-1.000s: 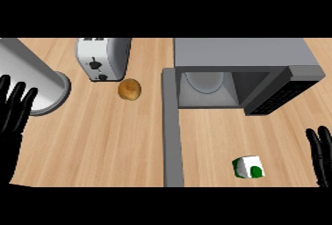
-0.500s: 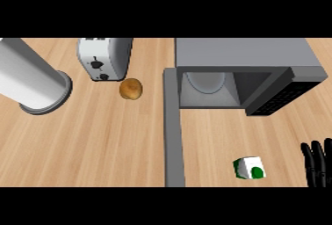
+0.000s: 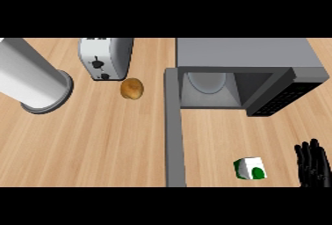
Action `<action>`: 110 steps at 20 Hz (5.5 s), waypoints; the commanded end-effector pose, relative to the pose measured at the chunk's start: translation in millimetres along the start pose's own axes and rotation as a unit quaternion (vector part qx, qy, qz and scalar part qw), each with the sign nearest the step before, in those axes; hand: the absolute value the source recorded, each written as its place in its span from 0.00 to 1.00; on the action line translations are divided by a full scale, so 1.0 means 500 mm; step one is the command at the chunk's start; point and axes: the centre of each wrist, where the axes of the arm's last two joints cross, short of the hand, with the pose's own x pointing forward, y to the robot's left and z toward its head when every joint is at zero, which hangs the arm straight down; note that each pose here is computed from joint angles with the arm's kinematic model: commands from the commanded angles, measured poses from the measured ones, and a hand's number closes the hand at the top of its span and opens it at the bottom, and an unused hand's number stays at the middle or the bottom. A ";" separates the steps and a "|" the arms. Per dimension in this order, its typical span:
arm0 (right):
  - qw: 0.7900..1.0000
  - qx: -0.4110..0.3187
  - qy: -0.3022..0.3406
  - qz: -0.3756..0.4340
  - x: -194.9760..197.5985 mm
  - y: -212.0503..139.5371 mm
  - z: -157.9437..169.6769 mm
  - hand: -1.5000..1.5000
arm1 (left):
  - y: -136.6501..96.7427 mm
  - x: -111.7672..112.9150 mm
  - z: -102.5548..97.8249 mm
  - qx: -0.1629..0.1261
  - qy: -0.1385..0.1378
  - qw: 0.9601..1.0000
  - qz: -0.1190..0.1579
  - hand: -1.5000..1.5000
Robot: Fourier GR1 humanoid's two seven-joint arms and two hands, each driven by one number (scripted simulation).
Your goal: Pick up the milk, place it into the microwave and close the microwave
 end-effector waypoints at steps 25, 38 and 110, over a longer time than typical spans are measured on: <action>0.991 -0.002 0.101 0.086 -0.419 -0.068 0.137 0.00 | 0.019 0.047 0.096 -0.008 -0.024 1.000 0.012 0.00; 0.996 -0.004 0.084 0.011 -0.490 -0.017 0.087 0.00 | 0.059 0.047 0.104 -0.019 -0.023 0.999 0.020 0.00; 0.986 0.006 -0.016 0.165 -0.217 0.053 -0.612 1.00 | 0.110 0.036 0.016 -0.088 -0.020 0.995 0.040 0.00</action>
